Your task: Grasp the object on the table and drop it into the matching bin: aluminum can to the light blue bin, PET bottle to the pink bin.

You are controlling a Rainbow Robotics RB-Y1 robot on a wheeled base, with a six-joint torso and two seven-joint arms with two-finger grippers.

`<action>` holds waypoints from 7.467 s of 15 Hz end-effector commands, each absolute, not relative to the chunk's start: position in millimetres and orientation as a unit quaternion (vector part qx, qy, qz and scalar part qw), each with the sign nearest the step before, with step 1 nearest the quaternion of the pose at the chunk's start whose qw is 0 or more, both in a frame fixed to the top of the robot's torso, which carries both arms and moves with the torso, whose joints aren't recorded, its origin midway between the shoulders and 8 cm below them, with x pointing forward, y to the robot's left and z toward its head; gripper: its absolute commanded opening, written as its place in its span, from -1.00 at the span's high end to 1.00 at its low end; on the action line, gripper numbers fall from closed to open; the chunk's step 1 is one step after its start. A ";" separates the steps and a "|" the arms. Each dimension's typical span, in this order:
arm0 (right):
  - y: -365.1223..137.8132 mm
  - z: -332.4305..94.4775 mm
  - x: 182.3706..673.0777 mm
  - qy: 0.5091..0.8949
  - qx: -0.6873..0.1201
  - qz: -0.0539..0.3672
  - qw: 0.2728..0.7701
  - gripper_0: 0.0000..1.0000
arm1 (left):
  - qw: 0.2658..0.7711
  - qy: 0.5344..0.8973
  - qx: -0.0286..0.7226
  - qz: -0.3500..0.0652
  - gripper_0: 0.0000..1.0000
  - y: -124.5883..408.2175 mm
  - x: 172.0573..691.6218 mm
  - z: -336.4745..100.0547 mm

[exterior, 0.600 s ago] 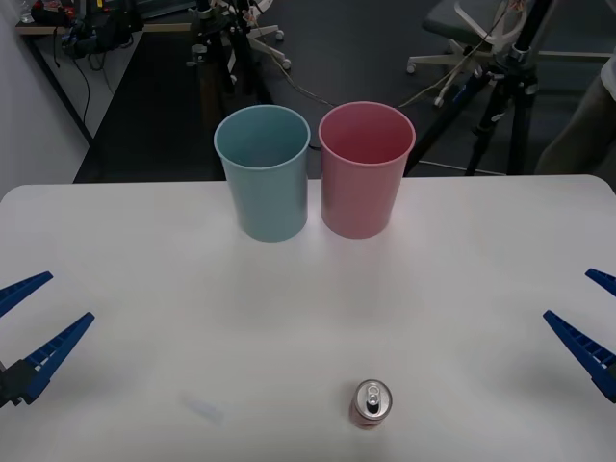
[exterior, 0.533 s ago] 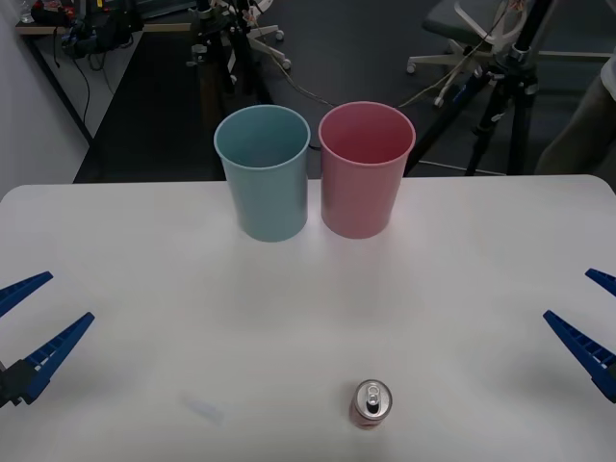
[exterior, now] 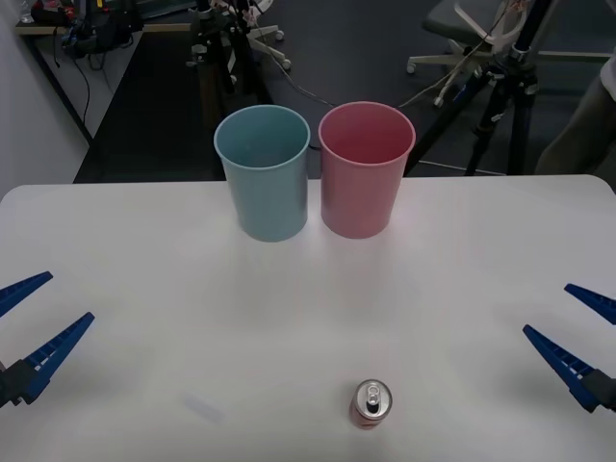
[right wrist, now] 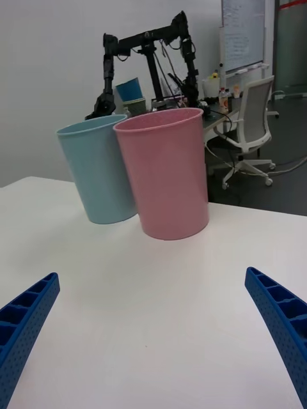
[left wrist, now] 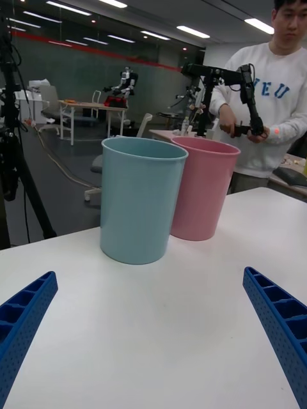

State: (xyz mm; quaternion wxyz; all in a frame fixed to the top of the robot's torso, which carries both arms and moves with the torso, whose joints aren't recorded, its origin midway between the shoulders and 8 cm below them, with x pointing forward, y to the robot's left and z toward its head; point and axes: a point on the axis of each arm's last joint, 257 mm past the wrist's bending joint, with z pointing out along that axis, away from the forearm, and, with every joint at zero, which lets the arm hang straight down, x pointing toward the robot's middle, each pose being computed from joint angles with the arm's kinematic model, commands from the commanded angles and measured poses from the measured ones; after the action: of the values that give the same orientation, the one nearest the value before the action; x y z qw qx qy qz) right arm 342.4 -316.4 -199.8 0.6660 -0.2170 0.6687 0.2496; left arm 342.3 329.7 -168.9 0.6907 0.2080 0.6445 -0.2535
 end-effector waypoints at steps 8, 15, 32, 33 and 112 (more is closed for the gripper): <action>-264.2 -243.1 298.0 0.673 -0.264 0.298 0.624 -1.00 | 0.691 0.645 0.208 -0.253 -1.00 329.7 342.3 -168.9; -243.0 -281.7 267.5 0.652 -0.312 0.297 0.624 -1.00 | 0.691 0.645 0.208 -0.253 -1.00 329.7 342.3 -168.9; -186.7 -331.2 239.7 0.644 -0.311 0.277 0.641 -1.00 | 0.691 0.645 0.208 -0.253 -1.00 329.7 342.3 -168.9; -180.6 -331.4 238.2 0.639 -0.318 0.280 0.642 -1.00 | 0.691 0.645 0.208 -0.253 -1.00 329.7 342.3 -168.9; -6.3 -89.5 441.2 0.577 -0.279 0.283 0.713 1.00 | 0.691 0.645 0.208 -0.253 -1.00 329.7 342.3 -168.9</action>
State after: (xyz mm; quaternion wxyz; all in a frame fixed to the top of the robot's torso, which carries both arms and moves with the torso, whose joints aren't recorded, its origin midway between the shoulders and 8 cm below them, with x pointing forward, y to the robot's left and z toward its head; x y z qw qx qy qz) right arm 437.1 -8.4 -95.7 0.7115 -0.2808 0.5788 0.2827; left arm 342.2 329.7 -168.9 0.6907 0.2079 0.6446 -0.2535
